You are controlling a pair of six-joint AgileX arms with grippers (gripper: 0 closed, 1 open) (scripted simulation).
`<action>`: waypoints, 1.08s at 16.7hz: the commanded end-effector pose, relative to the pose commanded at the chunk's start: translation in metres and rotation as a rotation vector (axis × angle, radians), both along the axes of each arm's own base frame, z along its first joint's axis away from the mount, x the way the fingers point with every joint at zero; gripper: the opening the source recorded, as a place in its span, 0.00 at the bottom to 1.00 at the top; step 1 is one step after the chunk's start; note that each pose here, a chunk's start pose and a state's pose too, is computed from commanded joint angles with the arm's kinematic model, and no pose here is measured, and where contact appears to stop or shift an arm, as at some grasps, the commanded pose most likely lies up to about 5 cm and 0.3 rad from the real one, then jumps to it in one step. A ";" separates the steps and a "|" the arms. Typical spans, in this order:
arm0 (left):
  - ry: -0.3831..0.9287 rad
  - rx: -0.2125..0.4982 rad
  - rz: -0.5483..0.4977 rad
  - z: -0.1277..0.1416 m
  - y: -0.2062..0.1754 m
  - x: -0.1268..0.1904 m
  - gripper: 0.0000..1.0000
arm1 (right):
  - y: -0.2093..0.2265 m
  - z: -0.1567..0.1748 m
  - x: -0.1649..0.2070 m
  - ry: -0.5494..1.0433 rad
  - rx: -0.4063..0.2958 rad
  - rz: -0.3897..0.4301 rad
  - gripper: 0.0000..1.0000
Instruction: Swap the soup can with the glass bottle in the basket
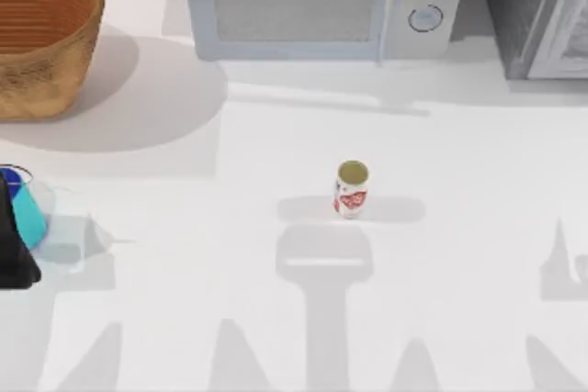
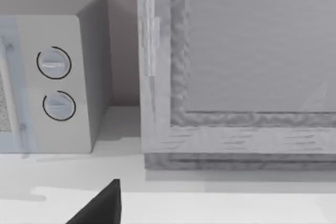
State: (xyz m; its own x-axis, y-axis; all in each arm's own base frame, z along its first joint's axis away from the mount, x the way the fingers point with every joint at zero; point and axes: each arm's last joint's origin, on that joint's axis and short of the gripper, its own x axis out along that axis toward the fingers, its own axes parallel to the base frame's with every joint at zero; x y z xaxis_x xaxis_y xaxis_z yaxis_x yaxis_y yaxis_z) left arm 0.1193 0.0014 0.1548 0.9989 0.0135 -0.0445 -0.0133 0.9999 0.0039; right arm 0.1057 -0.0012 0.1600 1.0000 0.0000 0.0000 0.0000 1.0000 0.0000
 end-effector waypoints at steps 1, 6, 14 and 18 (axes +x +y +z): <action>0.010 0.001 -0.001 -0.001 0.001 0.004 1.00 | 0.000 0.000 0.000 0.000 0.000 0.000 1.00; 0.069 0.006 -0.017 -0.014 0.004 0.027 1.00 | 0.000 0.000 0.000 0.000 0.000 0.000 1.00; 0.189 0.005 -0.043 -0.054 0.011 0.052 1.00 | 0.000 0.000 0.000 0.000 0.000 0.000 1.00; 0.236 0.001 -0.039 -0.072 0.014 0.053 1.00 | 0.000 0.000 0.000 0.000 0.000 0.000 1.00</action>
